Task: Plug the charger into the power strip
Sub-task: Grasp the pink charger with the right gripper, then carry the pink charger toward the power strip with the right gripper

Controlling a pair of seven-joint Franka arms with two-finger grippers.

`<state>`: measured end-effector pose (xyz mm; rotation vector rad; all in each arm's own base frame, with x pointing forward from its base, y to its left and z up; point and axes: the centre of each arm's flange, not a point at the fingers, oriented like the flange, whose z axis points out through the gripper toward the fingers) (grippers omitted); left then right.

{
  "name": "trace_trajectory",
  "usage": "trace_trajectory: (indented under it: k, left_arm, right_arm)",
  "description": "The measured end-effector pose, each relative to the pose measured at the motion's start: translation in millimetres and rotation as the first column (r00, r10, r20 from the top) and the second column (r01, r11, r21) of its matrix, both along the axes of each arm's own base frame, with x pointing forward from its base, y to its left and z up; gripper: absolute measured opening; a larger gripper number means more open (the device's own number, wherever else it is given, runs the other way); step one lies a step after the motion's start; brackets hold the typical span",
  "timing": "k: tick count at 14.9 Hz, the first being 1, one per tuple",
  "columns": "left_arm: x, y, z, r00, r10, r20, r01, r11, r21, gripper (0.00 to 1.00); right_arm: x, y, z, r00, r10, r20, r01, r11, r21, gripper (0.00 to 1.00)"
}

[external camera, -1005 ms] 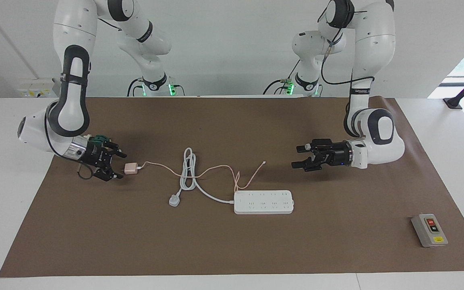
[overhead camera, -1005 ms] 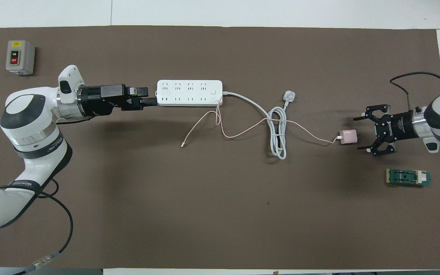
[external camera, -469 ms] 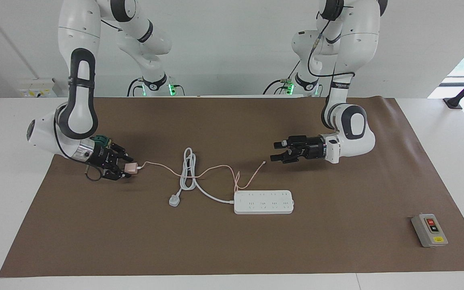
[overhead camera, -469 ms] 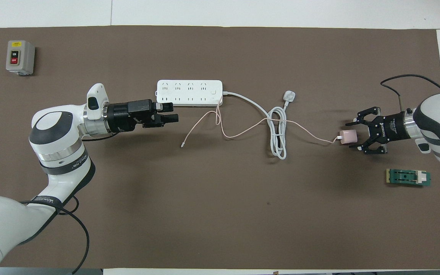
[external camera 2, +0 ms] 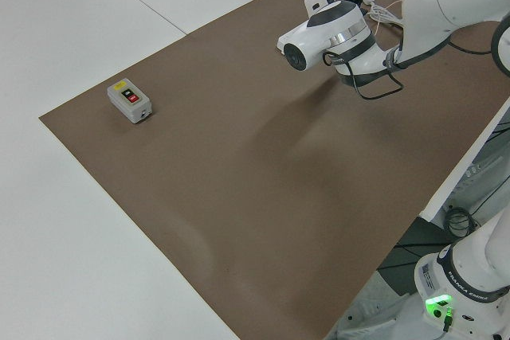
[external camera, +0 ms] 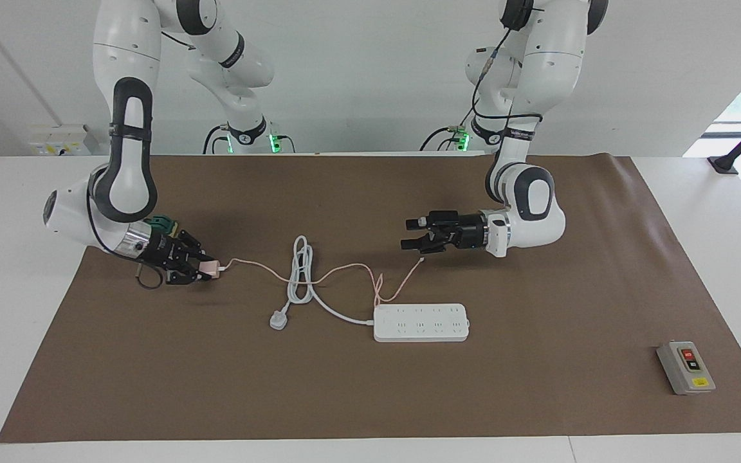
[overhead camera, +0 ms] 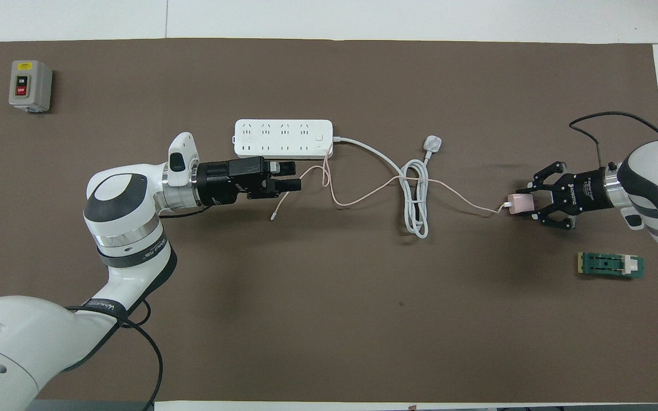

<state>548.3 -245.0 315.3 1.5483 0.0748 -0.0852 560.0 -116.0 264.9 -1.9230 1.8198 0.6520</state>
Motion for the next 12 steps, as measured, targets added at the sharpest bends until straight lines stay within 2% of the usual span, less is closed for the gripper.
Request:
trace_trajectory:
  k: [2,4,8,12]
  left_arm:
    - [1,1,-3,1.0,0.008,0.013,-0.008,1.0,0.009,1.0]
    - [1,2,-6,1.0,0.01,0.026,-0.01,1.0,0.012,1.0]
    - [0,0,-9,0.999,0.008,0.037,-0.008,1.0,0.015,1.0]
    - [0,-3,-9,0.999,0.006,0.04,-0.007,1.0,0.019,1.0]
  right_arm:
    - [3.6,3,7,1.0,0.008,-0.004,-0.008,1.0,0.014,0.46]
    - [16.0,14,27,1.0,-0.017,-0.027,0.017,0.999,0.027,0.46]
    - [39.5,82,94,0.997,-0.061,-0.049,0.061,0.998,0.014,0.46]
    - [33.7,167,158,0.993,-0.09,-0.071,0.091,0.996,0.005,0.46]
